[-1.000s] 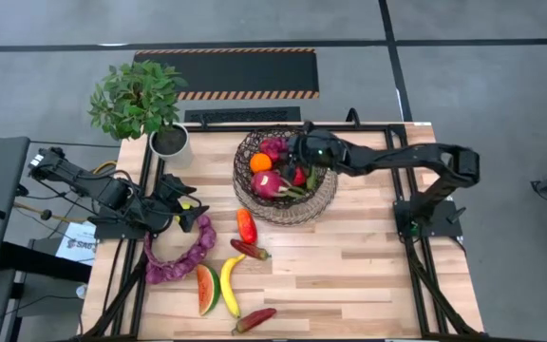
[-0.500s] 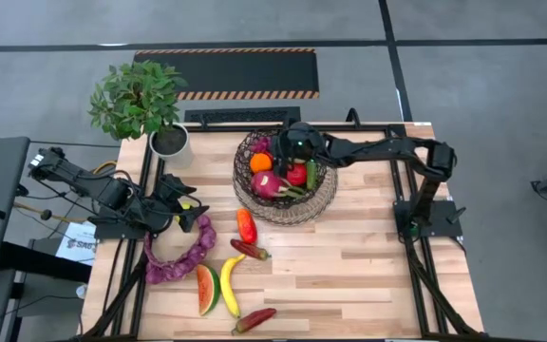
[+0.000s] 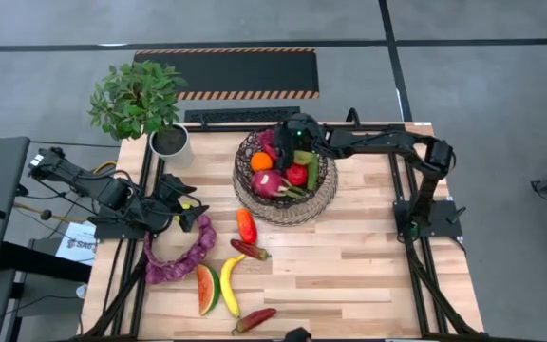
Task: Build produce basket
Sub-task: Put the grapes into the basket, then put the mango into the basket
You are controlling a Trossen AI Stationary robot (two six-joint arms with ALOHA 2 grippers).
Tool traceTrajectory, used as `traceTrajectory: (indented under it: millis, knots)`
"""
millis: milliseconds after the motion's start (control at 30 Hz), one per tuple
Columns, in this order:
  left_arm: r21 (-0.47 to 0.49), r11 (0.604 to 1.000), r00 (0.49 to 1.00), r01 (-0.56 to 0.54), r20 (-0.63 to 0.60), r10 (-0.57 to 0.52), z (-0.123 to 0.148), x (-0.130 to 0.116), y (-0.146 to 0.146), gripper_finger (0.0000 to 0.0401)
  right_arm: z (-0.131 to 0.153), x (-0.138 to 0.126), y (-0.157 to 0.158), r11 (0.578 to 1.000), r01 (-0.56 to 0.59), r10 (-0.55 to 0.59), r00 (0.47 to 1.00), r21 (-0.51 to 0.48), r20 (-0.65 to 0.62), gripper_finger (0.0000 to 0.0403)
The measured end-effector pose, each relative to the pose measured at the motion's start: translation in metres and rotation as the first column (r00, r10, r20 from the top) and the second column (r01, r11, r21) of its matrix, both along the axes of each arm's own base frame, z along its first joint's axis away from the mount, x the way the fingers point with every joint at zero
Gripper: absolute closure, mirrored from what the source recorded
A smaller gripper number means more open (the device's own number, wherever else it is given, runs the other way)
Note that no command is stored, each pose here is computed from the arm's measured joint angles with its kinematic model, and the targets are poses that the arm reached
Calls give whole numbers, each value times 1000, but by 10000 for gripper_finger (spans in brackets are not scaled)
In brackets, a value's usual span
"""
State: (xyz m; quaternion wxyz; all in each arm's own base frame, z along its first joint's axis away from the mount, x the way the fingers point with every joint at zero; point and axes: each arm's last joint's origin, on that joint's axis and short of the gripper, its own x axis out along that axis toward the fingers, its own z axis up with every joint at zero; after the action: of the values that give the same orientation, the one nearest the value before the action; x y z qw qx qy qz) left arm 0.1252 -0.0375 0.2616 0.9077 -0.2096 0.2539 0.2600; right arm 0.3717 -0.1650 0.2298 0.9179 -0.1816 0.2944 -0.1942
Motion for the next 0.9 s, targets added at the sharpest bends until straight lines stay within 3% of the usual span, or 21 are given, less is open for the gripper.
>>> traceTrajectory:
  millis: [467, 600, 800, 900]
  knots:
    - [-1, 1000, 1000, 1, -1, -1, 0, 0, 0, 33, 12, 1, 13, 999, -50, 50, 998, 2, 31, 137]
    - [-7, 1000, 1000, 6, -3, -6, 0, 0, 0, 33, 16, 5, 21, 996, -46, 43, 998, 70, 50, 137]
    - [-19, 999, 1000, 28, -14, -28, -1, 0, -1, 33, 59, 23, 74, 937, -257, 228, 963, 238, 143, 137]
    - [-26, 999, 999, 35, -18, -36, -1, 0, -1, 33, 69, 31, 112, 901, -343, 301, 935, 265, 187, 137]
